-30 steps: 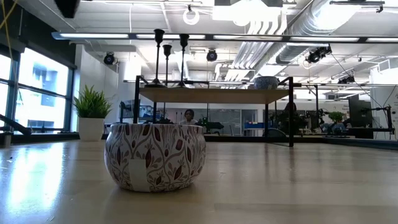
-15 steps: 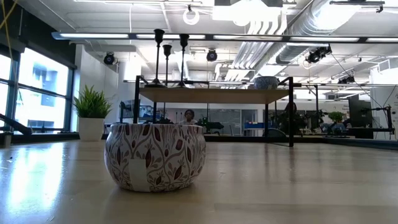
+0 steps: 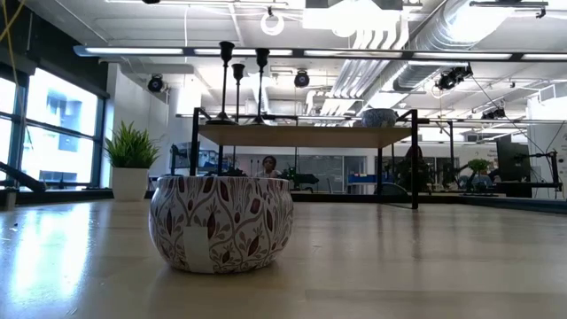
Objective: Pick & Place candle stick holders
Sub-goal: Put the red patterned scented candle on the shelf
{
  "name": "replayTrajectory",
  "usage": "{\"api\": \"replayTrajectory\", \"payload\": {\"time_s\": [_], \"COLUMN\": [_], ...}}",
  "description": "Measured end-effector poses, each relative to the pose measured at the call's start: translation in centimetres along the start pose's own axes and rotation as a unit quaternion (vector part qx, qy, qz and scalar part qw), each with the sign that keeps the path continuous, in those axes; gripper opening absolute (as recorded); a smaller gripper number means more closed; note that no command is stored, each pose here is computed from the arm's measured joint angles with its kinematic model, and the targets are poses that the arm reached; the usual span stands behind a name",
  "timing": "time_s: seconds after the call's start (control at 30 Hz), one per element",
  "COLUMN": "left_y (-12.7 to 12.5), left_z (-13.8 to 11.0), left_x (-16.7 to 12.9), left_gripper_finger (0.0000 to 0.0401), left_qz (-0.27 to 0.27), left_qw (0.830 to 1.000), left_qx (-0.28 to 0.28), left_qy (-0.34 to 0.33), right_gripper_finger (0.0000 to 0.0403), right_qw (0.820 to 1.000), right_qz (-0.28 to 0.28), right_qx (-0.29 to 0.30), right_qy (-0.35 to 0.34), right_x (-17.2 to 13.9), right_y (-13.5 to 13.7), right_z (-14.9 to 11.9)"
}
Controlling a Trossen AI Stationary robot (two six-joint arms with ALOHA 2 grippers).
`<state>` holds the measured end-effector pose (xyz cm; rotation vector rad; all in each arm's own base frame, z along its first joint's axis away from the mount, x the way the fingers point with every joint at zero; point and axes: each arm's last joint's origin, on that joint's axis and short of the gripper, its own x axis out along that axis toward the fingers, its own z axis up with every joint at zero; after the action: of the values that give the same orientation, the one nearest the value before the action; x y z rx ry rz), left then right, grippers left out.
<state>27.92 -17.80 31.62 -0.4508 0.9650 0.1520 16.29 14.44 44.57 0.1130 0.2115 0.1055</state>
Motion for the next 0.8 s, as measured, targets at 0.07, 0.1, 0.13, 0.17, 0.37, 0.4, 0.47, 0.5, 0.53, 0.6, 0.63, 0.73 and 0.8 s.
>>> {"api": "replayTrajectory", "payload": {"time_s": [0.07,0.1,0.13,0.17,0.37,0.4,0.47,0.5,0.53,0.6,0.63,0.73,0.8], "left_y": [0.00,0.01,0.01,0.00,-0.02,-0.03,-0.03,-0.04,-0.04,-0.04,-0.04,-0.05,-0.04], "left_z": [0.01,0.01,0.01,0.01,-0.02,-0.03,-0.04,-0.04,-0.04,-0.04,-0.04,-0.06,-0.12], "left_x": [0.00,0.00,0.00,0.00,0.00,0.00,0.00,0.00,0.00,0.00,0.00,0.00,0.00], "left_gripper_finger": [0.0351,0.0351,0.0351,0.0351,0.0351,0.0351,0.0351,0.0351,0.0351,0.0351,0.0351,0.0351,0.0351], "left_qz": [0.000,0.000,0.000,0.000,-0.004,-0.005,-0.006,-0.007,-0.007,-0.007,-0.007,-0.009,-0.012], "left_qw": [1.000,1.000,1.000,1.000,1.000,1.000,1.000,1.000,1.000,1.000,1.000,1.000,1.000], "left_qx": [0.003,0.003,0.002,0.002,0.002,0.002,0.002,0.002,0.002,0.002,0.002,0.002,0.003], "left_qy": [0.000,0.000,0.000,0.000,0.005,0.007,0.008,0.009,0.009,0.009,0.009,0.012,0.020], "right_gripper_finger": [0.0139,0.0141,0.0143,0.0147,0.0207,0.0223,0.0258,0.0276,0.0294,0.0329,0.0345,0.0382,0.0394], "right_qw": [1.000,1.000,1.000,1.000,0.999,0.999,0.999,0.999,0.999,0.999,0.999,0.999,0.999], "right_qz": [-0.014,-0.015,-0.018,-0.021,-0.017,-0.008,0.008,0.011,0.013,0.012,0.010,-0.005,-0.016], "right_qx": [-0.001,-0.005,-0.007,-0.010,-0.035,-0.039,-0.047,-0.048,-0.048,-0.050,-0.051,-0.048,-0.052], "right_qy": [-0.003,-0.003,-0.002,-0.003,-0.001,0.001,0.005,0.006,0.007,0.006,0.006,0.002,0.004], "right_x": [0.00,0.00,0.00,0.01,0.04,0.05,0.05,0.05,0.05,0.05,0.05,0.05,0.05], "right_y": [-0.09,-0.10,-0.13,-0.16,-0.16,-0.10,-0.01,0.01,0.02,0.02,0.00,-0.08,-0.17], "right_z": [0.01,-0.01,-0.03,-0.02,-0.02,-0.04,-0.07,-0.08,-0.09,-0.08,-0.08,-0.05,-0.14]}}
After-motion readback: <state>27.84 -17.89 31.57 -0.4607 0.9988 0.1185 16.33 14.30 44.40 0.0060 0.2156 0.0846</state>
